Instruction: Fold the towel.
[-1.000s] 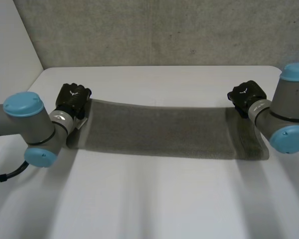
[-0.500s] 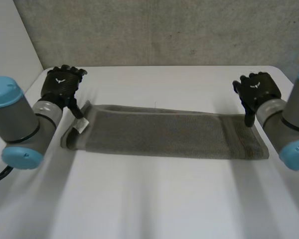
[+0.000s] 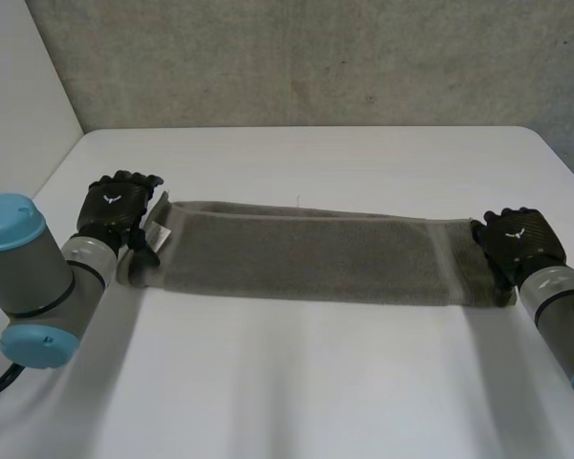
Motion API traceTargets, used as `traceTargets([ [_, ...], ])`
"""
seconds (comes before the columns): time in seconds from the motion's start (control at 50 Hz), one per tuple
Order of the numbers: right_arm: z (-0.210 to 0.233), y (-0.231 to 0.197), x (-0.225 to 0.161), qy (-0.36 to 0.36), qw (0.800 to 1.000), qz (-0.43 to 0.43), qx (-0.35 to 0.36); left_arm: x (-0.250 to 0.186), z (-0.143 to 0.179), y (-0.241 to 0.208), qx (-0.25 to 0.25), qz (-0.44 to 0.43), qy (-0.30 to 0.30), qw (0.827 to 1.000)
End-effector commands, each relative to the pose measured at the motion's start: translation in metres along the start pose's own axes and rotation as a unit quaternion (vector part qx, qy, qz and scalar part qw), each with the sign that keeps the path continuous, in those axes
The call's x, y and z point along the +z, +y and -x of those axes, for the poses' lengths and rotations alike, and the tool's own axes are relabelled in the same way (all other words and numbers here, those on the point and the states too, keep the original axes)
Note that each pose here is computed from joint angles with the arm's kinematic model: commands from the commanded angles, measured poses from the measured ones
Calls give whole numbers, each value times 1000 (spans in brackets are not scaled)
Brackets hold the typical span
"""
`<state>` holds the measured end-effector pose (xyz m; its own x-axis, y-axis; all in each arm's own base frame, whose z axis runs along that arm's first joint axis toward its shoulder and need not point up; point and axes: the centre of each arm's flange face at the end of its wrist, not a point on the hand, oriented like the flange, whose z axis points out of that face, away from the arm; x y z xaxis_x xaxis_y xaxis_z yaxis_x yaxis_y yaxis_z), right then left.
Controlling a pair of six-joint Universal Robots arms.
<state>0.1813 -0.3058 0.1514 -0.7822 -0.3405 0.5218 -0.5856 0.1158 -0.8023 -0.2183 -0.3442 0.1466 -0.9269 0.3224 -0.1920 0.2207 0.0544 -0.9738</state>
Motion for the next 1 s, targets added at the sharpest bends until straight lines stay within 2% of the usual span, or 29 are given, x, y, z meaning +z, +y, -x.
traceTargets([
  [0.02,1,11,9,-19,1000,10,7,5,0,8,2,-5,-3,1000],
  [0.48,7,30,33,-49,998,19,40,7,2,10,4,-6,-18,1000],
  [0.68,-32,40,40,2,998,42,48,8,2,13,7,-3,-17,1000],
  [0.76,-63,50,37,26,995,75,52,8,2,14,7,-2,-17,1000],
  [0.9,-103,62,39,60,992,105,23,6,1,13,7,0,-19,1000],
  [1.0,-130,45,44,92,992,86,-19,1,0,4,2,-6,-16,1000],
])
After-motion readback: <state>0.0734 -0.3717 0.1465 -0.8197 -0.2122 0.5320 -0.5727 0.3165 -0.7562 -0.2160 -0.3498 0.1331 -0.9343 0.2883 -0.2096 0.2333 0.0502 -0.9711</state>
